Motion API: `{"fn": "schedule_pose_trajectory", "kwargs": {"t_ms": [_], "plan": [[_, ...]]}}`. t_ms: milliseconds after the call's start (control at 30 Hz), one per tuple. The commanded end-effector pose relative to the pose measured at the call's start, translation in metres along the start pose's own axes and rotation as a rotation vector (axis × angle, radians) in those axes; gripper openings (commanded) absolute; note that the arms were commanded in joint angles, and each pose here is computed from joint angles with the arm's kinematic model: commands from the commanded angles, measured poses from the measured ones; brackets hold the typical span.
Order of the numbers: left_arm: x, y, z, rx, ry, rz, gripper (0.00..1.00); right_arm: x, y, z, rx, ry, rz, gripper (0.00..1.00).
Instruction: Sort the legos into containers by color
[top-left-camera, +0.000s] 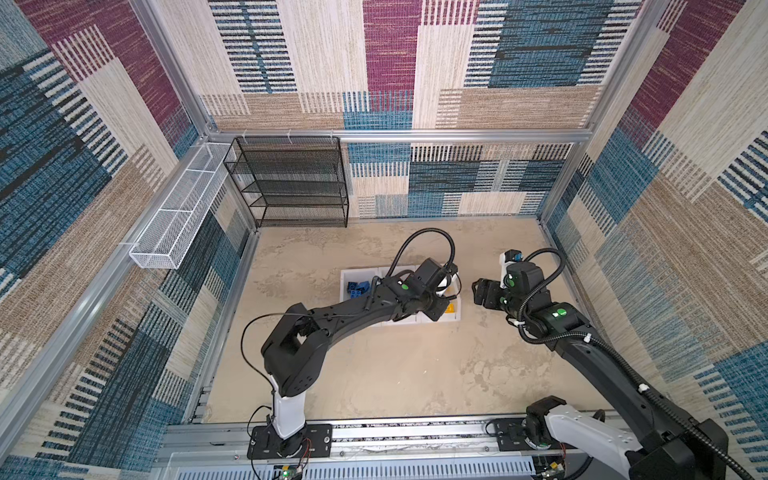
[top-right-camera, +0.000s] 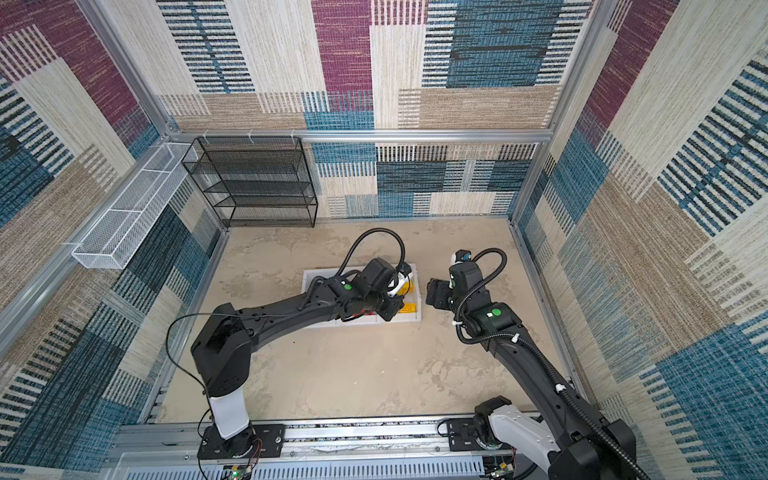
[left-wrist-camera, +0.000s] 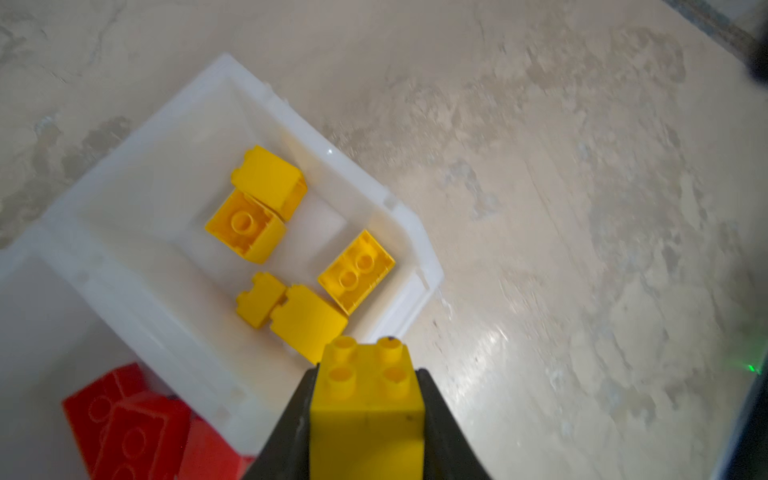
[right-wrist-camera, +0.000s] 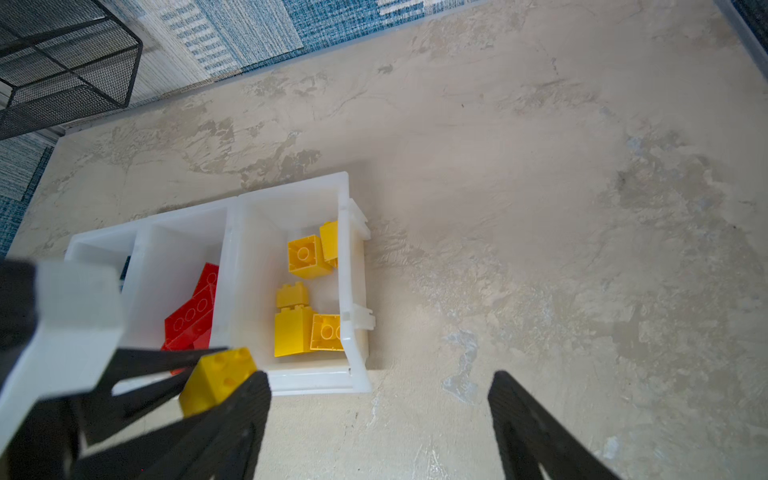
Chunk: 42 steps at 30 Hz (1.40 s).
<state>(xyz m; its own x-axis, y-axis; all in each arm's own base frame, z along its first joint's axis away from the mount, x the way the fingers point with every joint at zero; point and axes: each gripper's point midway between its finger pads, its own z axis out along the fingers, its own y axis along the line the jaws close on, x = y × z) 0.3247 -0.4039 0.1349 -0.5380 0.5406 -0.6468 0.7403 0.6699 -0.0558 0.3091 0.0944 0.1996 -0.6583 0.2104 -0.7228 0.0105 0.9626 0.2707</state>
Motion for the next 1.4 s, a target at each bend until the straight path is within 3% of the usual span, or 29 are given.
{"fn": "schedule_pose_trajectory", "kwargs": {"t_ms": [0,133,167,233,367,467,600,733,833,1000,1067,1167,1233,1300,1367], "plan": [[-0.015,0.011,0.015,-0.019,0.000,0.009,0.27,-0.003,0.005,-0.003,-0.030,-0.010,0.004,0.85],[-0.019,0.017,0.036,-0.024,0.020,-0.002,0.29,0.000,0.005,-0.004,-0.034,-0.004,0.010,0.85],[-0.019,0.019,0.039,-0.029,0.022,-0.010,0.33,0.000,0.005,-0.004,-0.034,-0.005,0.012,0.85],[-0.020,0.024,0.042,-0.035,0.016,-0.030,0.49,0.001,0.005,-0.005,-0.034,-0.003,0.013,0.85],[-0.020,0.030,0.042,-0.042,-0.009,-0.066,0.62,0.001,0.004,-0.005,-0.028,-0.003,0.014,0.87],[-0.024,0.035,0.033,-0.057,-0.049,-0.086,0.98,0.002,0.003,-0.004,-0.029,-0.003,0.016,0.88],[-0.028,0.052,0.005,-0.099,-0.133,-0.131,0.98,0.004,0.003,-0.001,-0.037,-0.010,0.012,0.90],[-0.012,0.096,-0.055,-0.242,-0.257,-0.207,0.98,0.000,-0.001,0.004,-0.027,-0.081,-0.030,0.92],[0.023,0.146,-0.115,-0.437,-0.361,-0.248,0.98,-0.015,-0.013,0.006,0.023,-0.226,-0.066,0.97],[0.105,0.211,-0.205,-0.751,-0.461,-0.247,0.98,-0.040,-0.038,-0.005,0.128,-0.616,-0.176,1.00],[0.140,0.227,-0.222,-0.856,-0.483,-0.253,0.99,-0.033,-0.055,-0.006,0.156,-0.722,-0.182,1.00],[0.183,0.250,-0.234,-0.973,-0.559,-0.311,0.98,-0.018,-0.081,0.013,0.159,-0.707,-0.139,1.00],[0.208,0.266,-0.228,-0.996,-0.560,-0.351,0.98,-0.011,-0.094,0.028,0.166,-0.684,-0.131,1.00],[0.226,0.284,-0.212,-0.975,-0.487,-0.418,0.98,-0.017,-0.101,0.041,0.186,-0.667,-0.122,1.00],[0.218,0.302,-0.206,-0.960,-0.511,-0.429,0.98,-0.026,-0.100,0.050,0.191,-0.674,-0.171,1.00]]}}
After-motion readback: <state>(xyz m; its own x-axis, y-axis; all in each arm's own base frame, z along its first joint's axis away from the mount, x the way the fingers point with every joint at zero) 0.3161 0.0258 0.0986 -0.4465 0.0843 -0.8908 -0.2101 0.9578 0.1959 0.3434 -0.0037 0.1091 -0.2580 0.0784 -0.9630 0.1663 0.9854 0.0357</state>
